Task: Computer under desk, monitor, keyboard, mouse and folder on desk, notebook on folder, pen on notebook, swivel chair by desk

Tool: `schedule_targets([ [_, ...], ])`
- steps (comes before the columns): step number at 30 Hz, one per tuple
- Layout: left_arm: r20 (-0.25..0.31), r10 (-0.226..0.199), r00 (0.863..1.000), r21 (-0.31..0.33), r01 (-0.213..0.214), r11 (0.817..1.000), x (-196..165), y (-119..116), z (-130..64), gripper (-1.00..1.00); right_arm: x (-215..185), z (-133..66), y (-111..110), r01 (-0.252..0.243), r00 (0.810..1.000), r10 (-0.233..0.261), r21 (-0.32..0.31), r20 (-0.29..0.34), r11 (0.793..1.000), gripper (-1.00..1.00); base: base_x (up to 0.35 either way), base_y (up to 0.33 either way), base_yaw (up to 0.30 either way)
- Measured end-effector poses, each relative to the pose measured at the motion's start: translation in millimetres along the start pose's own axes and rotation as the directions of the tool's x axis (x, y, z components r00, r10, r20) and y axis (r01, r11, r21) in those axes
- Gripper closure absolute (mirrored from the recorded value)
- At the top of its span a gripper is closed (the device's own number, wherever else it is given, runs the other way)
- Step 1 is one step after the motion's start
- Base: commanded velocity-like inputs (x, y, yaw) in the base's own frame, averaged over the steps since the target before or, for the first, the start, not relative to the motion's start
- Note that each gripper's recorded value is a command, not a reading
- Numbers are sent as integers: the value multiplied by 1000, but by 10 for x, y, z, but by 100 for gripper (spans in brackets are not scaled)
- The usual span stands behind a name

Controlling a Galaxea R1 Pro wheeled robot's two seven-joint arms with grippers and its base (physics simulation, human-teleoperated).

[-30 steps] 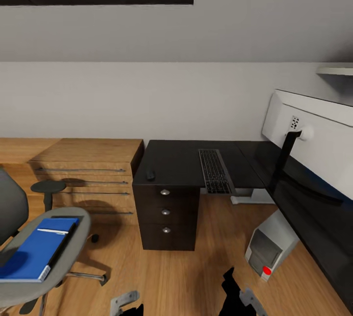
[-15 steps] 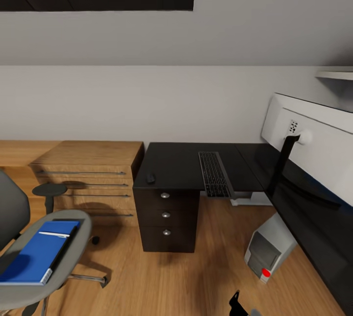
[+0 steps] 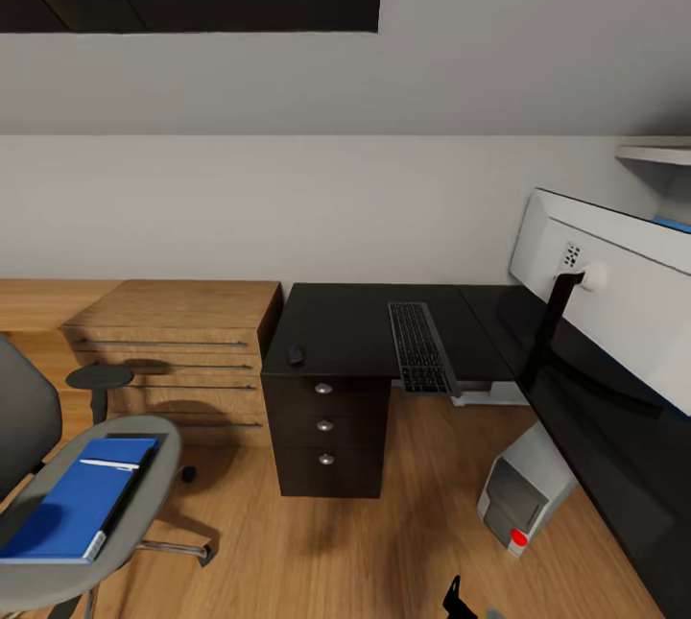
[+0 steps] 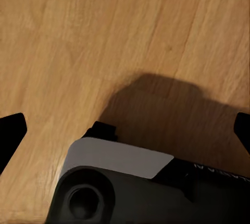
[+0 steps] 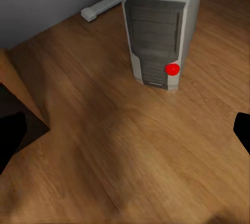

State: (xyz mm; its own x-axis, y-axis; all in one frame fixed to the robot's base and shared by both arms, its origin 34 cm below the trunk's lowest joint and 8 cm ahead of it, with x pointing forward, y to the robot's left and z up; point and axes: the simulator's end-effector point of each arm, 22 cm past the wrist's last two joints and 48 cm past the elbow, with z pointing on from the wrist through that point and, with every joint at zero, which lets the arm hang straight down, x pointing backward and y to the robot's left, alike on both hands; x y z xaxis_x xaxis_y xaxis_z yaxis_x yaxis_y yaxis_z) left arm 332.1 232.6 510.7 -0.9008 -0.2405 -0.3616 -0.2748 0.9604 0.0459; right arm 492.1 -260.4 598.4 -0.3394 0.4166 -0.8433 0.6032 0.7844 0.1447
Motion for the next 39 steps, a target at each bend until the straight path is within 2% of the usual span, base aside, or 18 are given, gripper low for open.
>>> schedule_targets([
  [1, -2, 0, 1000, -1, 0, 1000, 4, 5, -14, -100, -23, 2, -16, 1, 1000, -1, 2, 2, 1000, -100, 0, 0, 0],
  [2, -8, 1, 1000, 1, -1, 1000, 28, 17, -23, -100, -122, 143, -333, 20, 1000, -20, 51, 0, 998, -100, 0, 0, 0],
  [3, -9, 2, 1000, 2, -2, 1000, 26, 16, -38, -100, -158, 161, -373, 27, 1000, -27, 54, 2, 998, -100, 0, 0, 0],
  [9, -17, -3, 1000, -5, 3, 1000, 27, 48, -121, -100, -255, 137, -375, 36, 999, -36, 48, 3, 998, -100, 0, 0, 0],
  [15, -61, 11, 998, -48, -14, 999, 230, 297, -177, -100, -348, 87, -352, 42, 999, -43, 37, 12, 998, -100, 0, 0, 0],
  [17, -51, 9, 999, -52, -12, 999, 212, 318, -203, -100, -374, 73, -356, 45, 999, -45, 37, 13, 998, -100, 0, 0, 0],
  [20, -3, -3, 1000, -58, 3, 998, 114, 345, -241, -100, -399, 46, -348, 60, 998, -60, 24, 11, 998, -100, 0, 0, 0],
  [23, 48, -15, 999, -69, 18, 997, 43, 409, -282, -100, -398, 7, -269, 109, 994, -109, -33, 8, 994, -100, 0, 0, 0],
  [24, 69, -18, 997, -79, 23, 997, 28, 466, -296, -100, -378, -16, -207, 147, 989, -147, -76, 6, 986, -100, 0, 0, 0],
  [28, 106, -20, 994, -96, 31, 995, -24, 588, -351, -100, -373, -64, -84, 225, 974, -227, -160, 8, 961, -100, 0, 0, 0],
  [29, 115, -20, 993, -100, 32, 994, -38, 617, -366, -100, -357, -79, -42, 255, 966, -259, -190, 7, 948, -100, 0, 0, 0],
  [32, 125, -20, 992, -103, 33, 994, -62, 643, -408, -100, -352, -100, -23, 290, 955, -298, -219, 0, 932, -100, 0, 0, 0],
  [34, 131, -20, 991, -105, 34, 994, -76, 658, -435, -100, -361, -85, -79, 318, 944, -328, -228, -8, 920, -100, 0, 0, 0],
  [39, 134, -22, 991, -108, 36, 994, -98, 682, -501, -100, -345, -131, -240, 354, 929, -370, -233, -27, 906, -100, 0, 0, 0],
])
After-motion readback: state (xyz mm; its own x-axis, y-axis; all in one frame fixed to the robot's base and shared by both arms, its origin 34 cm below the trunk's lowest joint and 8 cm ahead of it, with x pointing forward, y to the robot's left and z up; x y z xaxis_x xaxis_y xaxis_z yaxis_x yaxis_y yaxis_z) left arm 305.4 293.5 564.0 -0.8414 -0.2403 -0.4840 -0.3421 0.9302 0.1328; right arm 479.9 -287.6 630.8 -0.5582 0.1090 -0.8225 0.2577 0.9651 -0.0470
